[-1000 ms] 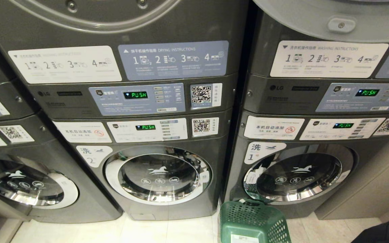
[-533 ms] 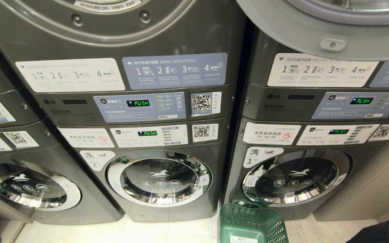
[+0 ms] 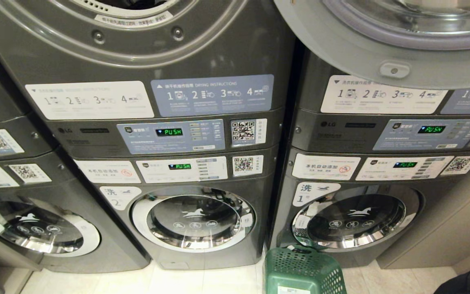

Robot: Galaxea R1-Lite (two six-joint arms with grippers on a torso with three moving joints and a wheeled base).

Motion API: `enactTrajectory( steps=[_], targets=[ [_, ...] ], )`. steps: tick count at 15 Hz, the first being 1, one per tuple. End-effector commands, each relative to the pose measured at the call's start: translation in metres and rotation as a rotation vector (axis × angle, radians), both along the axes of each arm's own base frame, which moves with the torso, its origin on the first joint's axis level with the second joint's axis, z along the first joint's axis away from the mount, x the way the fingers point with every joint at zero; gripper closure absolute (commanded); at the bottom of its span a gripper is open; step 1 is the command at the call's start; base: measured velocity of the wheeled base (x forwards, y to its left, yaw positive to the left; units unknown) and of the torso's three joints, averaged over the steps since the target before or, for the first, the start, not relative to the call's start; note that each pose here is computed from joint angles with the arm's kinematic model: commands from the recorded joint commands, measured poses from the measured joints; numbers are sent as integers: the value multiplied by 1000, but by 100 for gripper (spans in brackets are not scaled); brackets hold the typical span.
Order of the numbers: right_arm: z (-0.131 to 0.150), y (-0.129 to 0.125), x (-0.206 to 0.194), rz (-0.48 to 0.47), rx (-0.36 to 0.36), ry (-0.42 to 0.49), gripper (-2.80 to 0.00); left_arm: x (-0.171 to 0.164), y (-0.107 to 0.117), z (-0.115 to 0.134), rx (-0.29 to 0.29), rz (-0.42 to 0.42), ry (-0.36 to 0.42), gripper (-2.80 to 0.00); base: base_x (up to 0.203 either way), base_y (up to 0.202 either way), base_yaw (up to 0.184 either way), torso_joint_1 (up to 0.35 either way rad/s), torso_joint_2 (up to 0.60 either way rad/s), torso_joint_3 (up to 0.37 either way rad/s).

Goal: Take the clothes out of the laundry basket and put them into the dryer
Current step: Put the clothes in the dryer

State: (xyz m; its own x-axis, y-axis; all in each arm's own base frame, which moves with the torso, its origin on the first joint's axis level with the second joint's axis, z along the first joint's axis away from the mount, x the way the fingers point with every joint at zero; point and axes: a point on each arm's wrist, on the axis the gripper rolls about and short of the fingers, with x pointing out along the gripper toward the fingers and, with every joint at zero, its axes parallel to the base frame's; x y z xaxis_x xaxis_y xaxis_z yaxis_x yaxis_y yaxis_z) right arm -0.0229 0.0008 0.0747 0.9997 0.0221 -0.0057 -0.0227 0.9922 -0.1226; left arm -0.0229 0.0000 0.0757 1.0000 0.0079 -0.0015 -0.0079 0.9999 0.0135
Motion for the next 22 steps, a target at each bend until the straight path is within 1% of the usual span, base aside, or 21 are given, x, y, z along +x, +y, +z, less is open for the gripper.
enactTrajectory(
  steps=[1, 22],
  targets=[
    [0, 0, 0, 1, -1, 1, 0, 0, 0, 0, 0, 0, 0, 0, 0, 0, 0, 89, -164, -87],
    [0, 0, 0, 1, -1, 2, 0, 0, 0, 0, -1, 1, 0, 0, 0, 0, 0, 67, -137, -71]
  ],
)
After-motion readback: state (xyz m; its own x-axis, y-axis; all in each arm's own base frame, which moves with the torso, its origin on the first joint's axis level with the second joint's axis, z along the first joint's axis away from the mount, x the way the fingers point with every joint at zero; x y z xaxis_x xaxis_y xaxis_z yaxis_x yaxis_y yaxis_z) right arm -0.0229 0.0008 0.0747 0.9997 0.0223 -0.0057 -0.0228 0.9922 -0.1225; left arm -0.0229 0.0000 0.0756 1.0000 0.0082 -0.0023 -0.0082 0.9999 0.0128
